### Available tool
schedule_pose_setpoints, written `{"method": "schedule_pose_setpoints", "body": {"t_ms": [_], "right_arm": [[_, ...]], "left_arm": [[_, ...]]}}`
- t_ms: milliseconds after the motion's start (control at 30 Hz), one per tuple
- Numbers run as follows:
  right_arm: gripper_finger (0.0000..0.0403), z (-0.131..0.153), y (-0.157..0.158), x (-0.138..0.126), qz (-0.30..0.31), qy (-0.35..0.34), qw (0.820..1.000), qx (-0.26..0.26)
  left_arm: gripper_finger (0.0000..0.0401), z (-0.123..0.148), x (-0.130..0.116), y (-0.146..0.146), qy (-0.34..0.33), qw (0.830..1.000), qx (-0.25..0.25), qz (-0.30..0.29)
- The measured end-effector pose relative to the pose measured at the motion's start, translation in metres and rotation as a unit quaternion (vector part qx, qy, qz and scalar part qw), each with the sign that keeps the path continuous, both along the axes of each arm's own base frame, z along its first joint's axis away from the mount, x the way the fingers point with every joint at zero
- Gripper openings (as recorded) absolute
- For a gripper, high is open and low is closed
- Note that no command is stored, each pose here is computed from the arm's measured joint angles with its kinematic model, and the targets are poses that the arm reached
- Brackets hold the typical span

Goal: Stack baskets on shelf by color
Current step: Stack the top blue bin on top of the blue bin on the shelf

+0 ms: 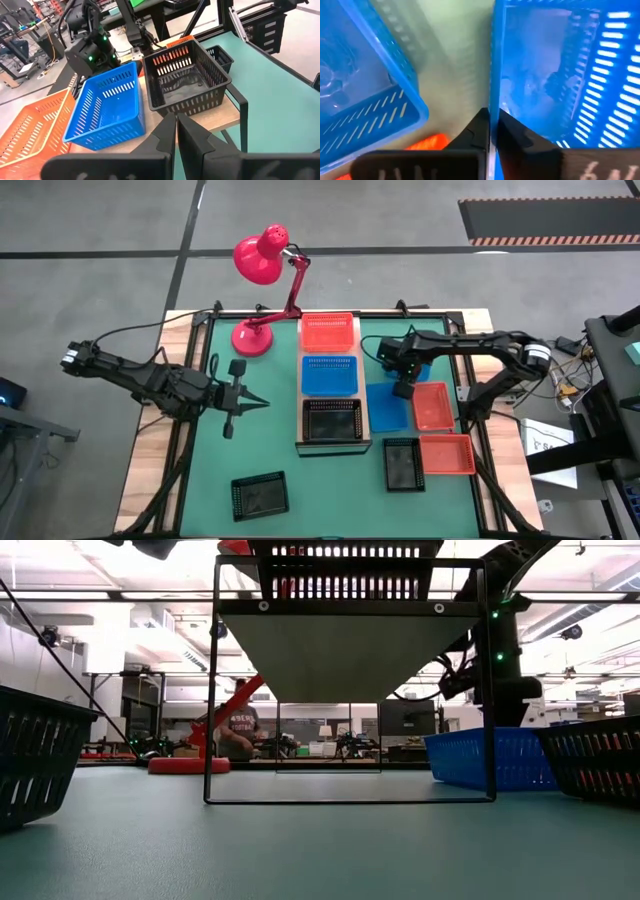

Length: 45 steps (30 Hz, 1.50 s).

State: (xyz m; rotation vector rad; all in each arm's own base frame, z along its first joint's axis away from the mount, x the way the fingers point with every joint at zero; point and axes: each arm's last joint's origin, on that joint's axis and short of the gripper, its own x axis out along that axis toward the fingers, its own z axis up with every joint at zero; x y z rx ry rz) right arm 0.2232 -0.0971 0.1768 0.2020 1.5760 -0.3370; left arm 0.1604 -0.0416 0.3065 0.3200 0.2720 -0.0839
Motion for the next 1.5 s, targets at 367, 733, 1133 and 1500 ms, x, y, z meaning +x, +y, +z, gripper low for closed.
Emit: {"method": "schedule_pose_setpoints", "body": {"t_ms": [367,733,1133,1500], "right_arm": [[0.0009,0.061,0.001,-0.004,-0.032,-0.036,0.998,-0.034],[0.0009,0.165,0.028,0.012,-0.037,-0.109,0.988,-0.102],[0.0009,0.209,0.098,0.055,0.027,-0.134,0.987,-0.087],[0.0009,0.238,0.129,0.095,0.107,-0.193,0.971,-0.090]], "left_arm": [[0.0001,-0.002,0.002,-0.001,0.006,1.000,0.006,-0.001],[0.0001,-0.003,0.004,-0.001,0.008,1.000,0.003,0.000],[0.0001,-0.008,0.009,-0.003,0.020,1.000,0.007,0.000],[0.0002,-0.008,0.010,-0.003,0.020,1.000,0.007,0.000]]}}
